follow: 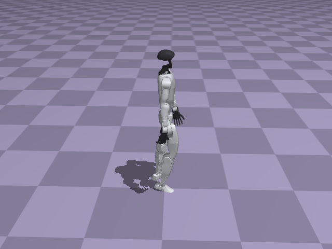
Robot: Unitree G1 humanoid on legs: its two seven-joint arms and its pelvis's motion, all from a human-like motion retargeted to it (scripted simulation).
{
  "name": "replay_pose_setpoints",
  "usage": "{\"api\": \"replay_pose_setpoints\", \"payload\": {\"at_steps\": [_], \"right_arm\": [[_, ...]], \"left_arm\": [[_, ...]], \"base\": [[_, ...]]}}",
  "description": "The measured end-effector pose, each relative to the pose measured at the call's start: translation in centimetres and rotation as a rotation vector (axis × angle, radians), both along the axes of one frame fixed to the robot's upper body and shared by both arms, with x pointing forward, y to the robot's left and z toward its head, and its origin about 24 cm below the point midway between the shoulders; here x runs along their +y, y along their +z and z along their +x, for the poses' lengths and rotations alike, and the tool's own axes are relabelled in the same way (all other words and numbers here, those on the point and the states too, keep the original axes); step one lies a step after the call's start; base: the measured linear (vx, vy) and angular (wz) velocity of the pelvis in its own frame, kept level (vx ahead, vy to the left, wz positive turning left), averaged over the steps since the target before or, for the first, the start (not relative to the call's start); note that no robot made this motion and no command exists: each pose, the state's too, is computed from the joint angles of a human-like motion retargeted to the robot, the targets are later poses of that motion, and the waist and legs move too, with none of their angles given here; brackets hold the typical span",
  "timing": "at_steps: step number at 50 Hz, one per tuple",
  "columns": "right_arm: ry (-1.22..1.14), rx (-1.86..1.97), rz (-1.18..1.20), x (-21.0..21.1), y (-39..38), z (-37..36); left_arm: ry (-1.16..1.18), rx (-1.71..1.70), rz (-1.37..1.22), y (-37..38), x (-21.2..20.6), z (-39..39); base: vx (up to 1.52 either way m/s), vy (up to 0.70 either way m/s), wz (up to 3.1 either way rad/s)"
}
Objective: In place motions
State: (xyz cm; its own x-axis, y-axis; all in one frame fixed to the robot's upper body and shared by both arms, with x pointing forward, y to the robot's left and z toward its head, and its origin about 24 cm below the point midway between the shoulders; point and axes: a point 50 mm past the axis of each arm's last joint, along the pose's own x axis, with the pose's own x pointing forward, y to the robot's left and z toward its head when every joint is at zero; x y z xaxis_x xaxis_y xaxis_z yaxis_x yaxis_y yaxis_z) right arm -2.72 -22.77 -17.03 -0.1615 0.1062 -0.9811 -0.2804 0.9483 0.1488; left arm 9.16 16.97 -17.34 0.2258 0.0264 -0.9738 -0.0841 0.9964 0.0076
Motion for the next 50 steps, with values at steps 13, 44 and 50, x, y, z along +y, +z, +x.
{"api": "replay_pose_setpoints", "payload": {"at_steps": [13, 44, 50], "right_arm": [[-0.053, -0.013, -0.034, 1.3, -0.3, 2.4], [0.101, -1.015, 0.333, 13.4, 13.8, 35.2], [0.035, -0.863, 0.386, 13.0, 10.1, 31.5]], "left_arm": [[0.158, 0.174, -0.009, -0.9, 0.5, -8.6], [0.160, 0.689, -0.046, 2.7, 1.6, -24.6], [0.256, 0.554, 0.010, 1.4, 2.3, -21.4]], "base": [[-0.03, -0.16, -0.05], [-0.09, -0.15, -0.37], [0.05, 0.09, 0.74]]}}
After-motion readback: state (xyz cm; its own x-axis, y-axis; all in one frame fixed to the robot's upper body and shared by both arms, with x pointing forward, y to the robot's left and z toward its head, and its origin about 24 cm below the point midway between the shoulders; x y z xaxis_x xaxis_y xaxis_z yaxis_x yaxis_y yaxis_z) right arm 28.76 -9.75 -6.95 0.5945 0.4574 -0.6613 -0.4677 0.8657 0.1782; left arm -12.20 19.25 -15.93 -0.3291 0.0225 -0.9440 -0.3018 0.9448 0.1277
